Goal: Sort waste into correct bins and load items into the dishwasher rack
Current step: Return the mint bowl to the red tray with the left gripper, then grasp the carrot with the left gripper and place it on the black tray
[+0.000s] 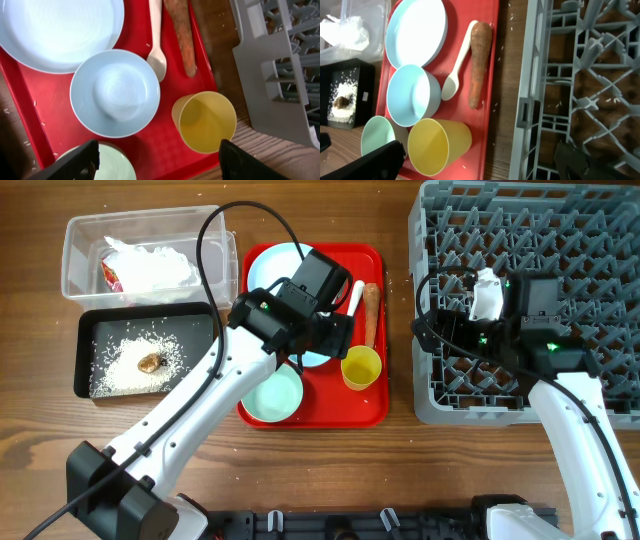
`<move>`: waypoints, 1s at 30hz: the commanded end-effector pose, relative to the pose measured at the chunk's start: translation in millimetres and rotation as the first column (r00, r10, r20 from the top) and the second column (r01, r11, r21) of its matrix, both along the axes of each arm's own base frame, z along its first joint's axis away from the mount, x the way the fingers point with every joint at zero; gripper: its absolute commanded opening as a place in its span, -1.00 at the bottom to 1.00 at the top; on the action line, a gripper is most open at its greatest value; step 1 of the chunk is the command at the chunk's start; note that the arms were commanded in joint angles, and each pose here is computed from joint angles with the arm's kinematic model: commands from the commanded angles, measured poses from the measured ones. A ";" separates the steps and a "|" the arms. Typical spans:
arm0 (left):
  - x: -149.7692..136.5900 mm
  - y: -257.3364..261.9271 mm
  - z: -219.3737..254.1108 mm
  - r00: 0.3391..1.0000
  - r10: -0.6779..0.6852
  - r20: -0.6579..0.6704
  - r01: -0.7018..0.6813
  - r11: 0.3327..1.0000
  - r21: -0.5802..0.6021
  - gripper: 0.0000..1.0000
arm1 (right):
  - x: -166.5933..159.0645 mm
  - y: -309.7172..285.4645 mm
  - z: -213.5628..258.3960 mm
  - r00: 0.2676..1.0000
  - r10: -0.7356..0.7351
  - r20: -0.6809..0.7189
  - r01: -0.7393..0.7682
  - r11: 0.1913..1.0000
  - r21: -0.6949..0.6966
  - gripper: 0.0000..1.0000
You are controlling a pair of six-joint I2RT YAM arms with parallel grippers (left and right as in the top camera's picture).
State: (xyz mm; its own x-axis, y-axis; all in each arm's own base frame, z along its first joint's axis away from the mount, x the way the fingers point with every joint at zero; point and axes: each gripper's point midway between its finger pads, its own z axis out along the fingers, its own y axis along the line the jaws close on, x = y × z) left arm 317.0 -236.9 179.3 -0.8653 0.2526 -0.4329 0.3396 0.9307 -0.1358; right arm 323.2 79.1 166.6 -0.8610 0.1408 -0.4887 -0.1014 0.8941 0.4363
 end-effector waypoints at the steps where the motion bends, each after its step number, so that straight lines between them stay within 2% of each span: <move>1: 10.5 -15.9 -10.2 0.997 -0.079 0.016 0.079 0.997 -0.003 0.51 | 5.7 2.5 16.8 0.999 0.005 0.045 -0.006 1.000 0.017 0.98; 6: 22.1 -18.1 -32.8 0.998 -0.067 -0.010 0.067 0.998 0.014 0.50 | 11.0 2.6 20.9 0.997 0.003 0.073 -0.005 1.000 0.019 0.98; 8: 36.8 -26.7 -15.3 0.992 -0.123 0.004 0.123 0.988 -0.088 0.57 | 19.1 2.8 27.6 0.993 0.004 0.119 -0.006 1.000 0.020 0.98; 13: 106.7 -22.6 4.8 0.989 -0.142 0.049 0.144 0.988 -0.060 0.60 | 20.5 2.8 28.8 0.992 0.004 0.127 -0.006 1.000 0.018 0.98; 15: 129.5 -34.5 -13.5 0.988 -0.148 0.049 0.150 0.987 -0.052 0.57 | 18.2 1.8 26.3 0.994 0.002 0.113 -0.003 1.000 0.013 0.95; 16: 137.2 -41.0 -38.1 0.988 -0.152 0.023 0.153 0.987 -0.044 0.56 | 16.3 -1.6 22.7 0.995 -0.013 0.096 0.013 1.000 -0.002 0.83; 19: 136.6 -66.9 -85.9 0.982 -0.190 -0.020 0.189 0.982 -0.029 0.47 | 15.5 -7.2 18.7 0.996 -0.032 0.084 0.034 0.999 -0.030 0.82; 24: 102.3 -91.3 -149.7 0.966 -0.219 -0.136 0.232 0.969 0.085 0.45 | 13.4 -13.7 13.8 0.996 -0.052 0.066 0.057 0.996 -0.064 0.83; 26: 98.5 -92.2 -159.4 0.962 -0.223 -0.156 0.239 0.966 0.094 0.43 | 12.0 -15.7 11.9 0.997 -0.058 0.058 0.062 0.995 -0.075 0.82; 30: 98.6 -88.4 -174.2 0.965 -0.191 -0.180 0.212 0.971 0.107 0.25 | 10.3 -19.8 8.9 0.996 -0.072 0.046 0.076 0.992 -0.097 0.83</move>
